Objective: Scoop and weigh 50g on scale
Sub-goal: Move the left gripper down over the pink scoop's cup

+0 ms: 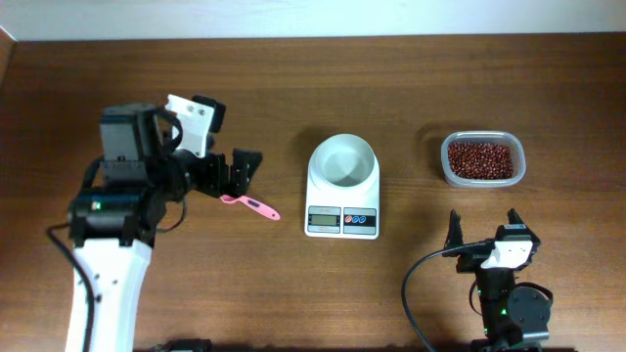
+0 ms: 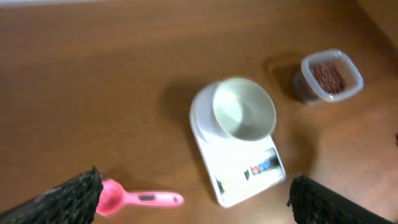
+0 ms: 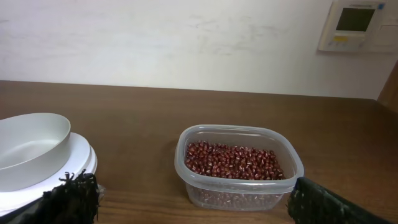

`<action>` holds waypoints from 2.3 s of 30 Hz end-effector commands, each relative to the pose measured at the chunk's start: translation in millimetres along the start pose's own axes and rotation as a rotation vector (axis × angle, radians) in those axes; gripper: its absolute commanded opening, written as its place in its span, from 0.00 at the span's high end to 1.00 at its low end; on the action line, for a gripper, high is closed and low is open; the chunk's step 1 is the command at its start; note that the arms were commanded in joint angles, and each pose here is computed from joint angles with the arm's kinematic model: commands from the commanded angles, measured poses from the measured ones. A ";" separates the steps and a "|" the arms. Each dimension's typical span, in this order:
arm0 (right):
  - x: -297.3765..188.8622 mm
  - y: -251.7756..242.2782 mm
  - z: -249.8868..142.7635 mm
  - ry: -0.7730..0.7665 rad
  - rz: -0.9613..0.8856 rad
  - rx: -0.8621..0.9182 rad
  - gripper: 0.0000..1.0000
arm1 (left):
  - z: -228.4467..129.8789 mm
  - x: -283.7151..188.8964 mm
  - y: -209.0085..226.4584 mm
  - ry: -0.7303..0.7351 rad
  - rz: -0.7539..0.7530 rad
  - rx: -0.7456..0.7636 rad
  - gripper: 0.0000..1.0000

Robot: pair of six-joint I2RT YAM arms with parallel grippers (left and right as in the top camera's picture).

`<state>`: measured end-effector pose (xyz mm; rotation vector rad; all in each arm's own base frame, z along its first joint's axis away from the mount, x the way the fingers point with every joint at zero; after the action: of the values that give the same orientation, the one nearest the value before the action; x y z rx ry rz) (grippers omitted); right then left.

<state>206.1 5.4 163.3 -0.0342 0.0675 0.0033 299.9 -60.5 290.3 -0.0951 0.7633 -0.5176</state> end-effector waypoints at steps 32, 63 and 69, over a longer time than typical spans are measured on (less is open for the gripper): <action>0.1 -0.1 -2.5 0.001 -0.006 -0.001 0.01 | -103.7 68.3 97.2 0.205 0.647 -1.155 0.01; 0.1 -0.1 -2.5 0.001 -0.006 -0.001 0.01 | -159.3 124.5 125.7 0.439 0.751 -1.151 0.44; 0.1 -0.1 -2.5 0.001 -0.006 -0.001 0.01 | -157.3 128.8 128.4 0.420 0.745 -1.149 0.55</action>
<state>206.1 5.4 163.4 -0.0349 0.0671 0.0033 325.2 2.9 67.5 -0.7648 1.3379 0.6654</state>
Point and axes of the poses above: each gripper's point midway between its finger pads, its own x axis out along the fingers, its own y axis along the line the jaws close on, z = x × y, the point moved 4 cm from there along -x, back along the fingers
